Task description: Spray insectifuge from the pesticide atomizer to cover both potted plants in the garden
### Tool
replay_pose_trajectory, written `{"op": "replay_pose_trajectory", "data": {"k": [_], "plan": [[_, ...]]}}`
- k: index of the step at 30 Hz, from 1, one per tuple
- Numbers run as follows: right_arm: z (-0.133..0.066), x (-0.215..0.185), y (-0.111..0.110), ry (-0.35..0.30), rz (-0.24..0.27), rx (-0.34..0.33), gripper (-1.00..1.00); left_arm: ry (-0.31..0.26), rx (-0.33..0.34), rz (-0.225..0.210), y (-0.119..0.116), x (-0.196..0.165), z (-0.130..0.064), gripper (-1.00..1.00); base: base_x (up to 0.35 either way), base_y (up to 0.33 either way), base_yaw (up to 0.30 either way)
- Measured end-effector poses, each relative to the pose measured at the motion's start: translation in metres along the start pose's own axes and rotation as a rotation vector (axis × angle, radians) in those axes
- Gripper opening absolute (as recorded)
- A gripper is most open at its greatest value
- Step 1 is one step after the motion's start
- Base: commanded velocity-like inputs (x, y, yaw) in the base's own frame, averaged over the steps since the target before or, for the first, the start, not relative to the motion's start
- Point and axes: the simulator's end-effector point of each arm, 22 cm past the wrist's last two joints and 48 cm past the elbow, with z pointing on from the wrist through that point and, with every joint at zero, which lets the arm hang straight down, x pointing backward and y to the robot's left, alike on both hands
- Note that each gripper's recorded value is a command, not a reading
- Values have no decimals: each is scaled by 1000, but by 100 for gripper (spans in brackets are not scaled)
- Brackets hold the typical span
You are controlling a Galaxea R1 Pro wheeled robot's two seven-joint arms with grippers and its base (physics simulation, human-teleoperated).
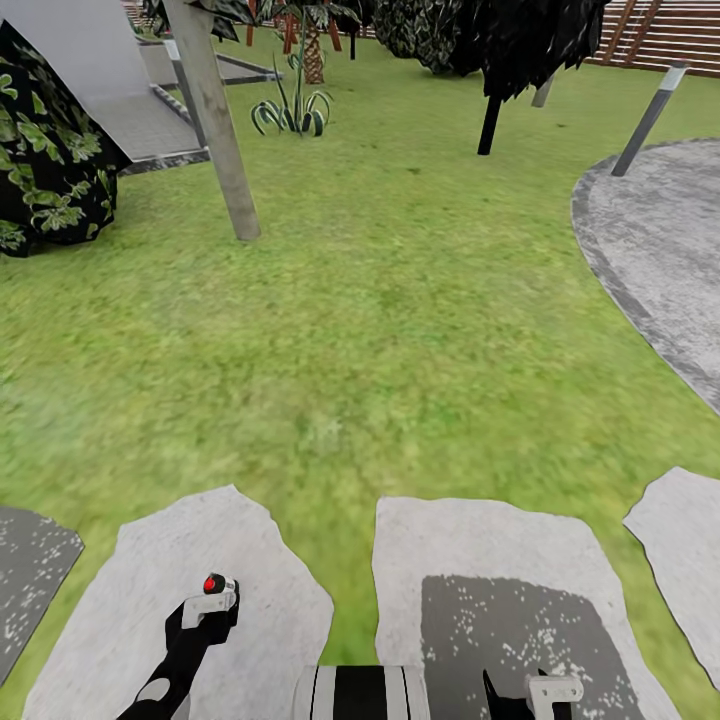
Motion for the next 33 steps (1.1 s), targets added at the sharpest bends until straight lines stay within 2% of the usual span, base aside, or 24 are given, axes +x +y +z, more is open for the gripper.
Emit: {"op": "replay_pose_trajectory", "data": {"k": [23, 29, 33], "plan": [[0, 0, 0, 0, 0, 0, 100, -2, 1, 0, 0, 0, 0, 100, 14, 0, 0], [1, 13, 1, 29, -1, -1, 100, 23, -1, 3, 0, 15, 2, 100, 0, 0, 0], [1, 18, 1, 39, -1, -2, 100, 13, -2, 3, 0, 16, 3, 100, 0, 0, 0]]}}
